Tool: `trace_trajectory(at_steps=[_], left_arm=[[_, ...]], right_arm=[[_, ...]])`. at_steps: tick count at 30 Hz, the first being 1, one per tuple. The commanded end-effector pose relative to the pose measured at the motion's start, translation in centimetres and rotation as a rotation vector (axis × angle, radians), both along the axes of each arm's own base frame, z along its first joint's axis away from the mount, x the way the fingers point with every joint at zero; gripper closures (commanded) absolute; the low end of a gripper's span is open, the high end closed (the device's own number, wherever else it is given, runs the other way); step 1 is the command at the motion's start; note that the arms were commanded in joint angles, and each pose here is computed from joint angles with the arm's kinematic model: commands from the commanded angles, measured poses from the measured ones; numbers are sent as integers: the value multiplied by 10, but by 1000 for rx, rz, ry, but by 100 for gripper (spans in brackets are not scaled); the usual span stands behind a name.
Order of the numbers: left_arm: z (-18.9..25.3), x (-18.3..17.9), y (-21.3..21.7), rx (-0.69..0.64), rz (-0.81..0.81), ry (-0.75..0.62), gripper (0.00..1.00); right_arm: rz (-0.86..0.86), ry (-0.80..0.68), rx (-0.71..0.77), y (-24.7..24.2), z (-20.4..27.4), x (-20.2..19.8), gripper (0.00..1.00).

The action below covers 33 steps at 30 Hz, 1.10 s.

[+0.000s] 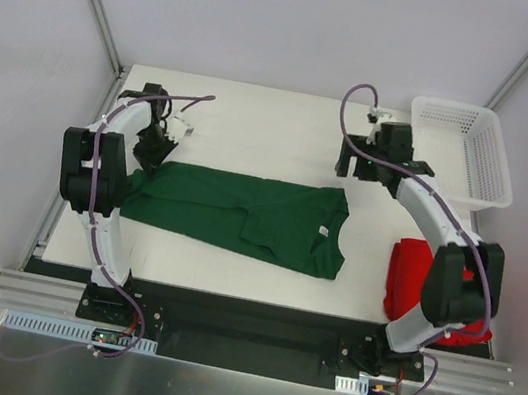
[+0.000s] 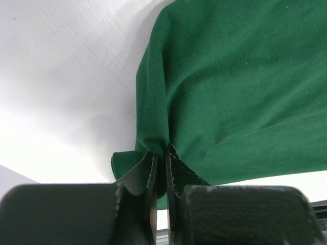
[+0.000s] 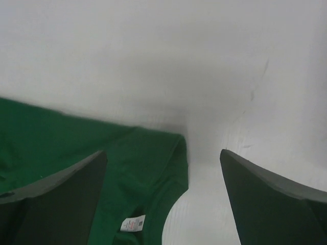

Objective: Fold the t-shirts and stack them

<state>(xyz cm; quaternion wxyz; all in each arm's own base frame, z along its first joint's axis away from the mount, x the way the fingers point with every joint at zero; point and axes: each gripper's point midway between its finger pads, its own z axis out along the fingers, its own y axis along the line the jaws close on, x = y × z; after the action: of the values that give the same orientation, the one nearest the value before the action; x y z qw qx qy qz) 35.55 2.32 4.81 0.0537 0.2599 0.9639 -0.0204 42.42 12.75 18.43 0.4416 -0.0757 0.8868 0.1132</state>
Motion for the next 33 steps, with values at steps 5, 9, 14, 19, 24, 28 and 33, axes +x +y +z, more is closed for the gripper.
trace_trajectory(at_steps=[5, 9, 14, 19, 24, 28, 33], left_arm=[[16, 4, -11, -42, -8, -30, 100], [15, 1, -11, -41, -8, -23, 100], [14, -5, -12, -40, -9, -14, 100], [11, -9, -7, -18, -8, -5, 100], [13, -7, -6, -14, -5, -12, 100], [14, -8, -5, -11, -3, -15, 100], [15, -10, -4, -3, -5, -15, 100]], right_arm=[[-33, 393, -101, 18, -71, -23, 1], [-59, 444, -168, 14, -84, -13, 9], [-66, 419, -254, 8, -92, -7, 19], [-83, 448, -302, -3, -111, -16, 21], [-87, 474, -324, -8, -123, -24, 23], [-79, 511, -304, -7, -134, -27, 27], [-61, 545, -251, 0, -145, -24, 35]])
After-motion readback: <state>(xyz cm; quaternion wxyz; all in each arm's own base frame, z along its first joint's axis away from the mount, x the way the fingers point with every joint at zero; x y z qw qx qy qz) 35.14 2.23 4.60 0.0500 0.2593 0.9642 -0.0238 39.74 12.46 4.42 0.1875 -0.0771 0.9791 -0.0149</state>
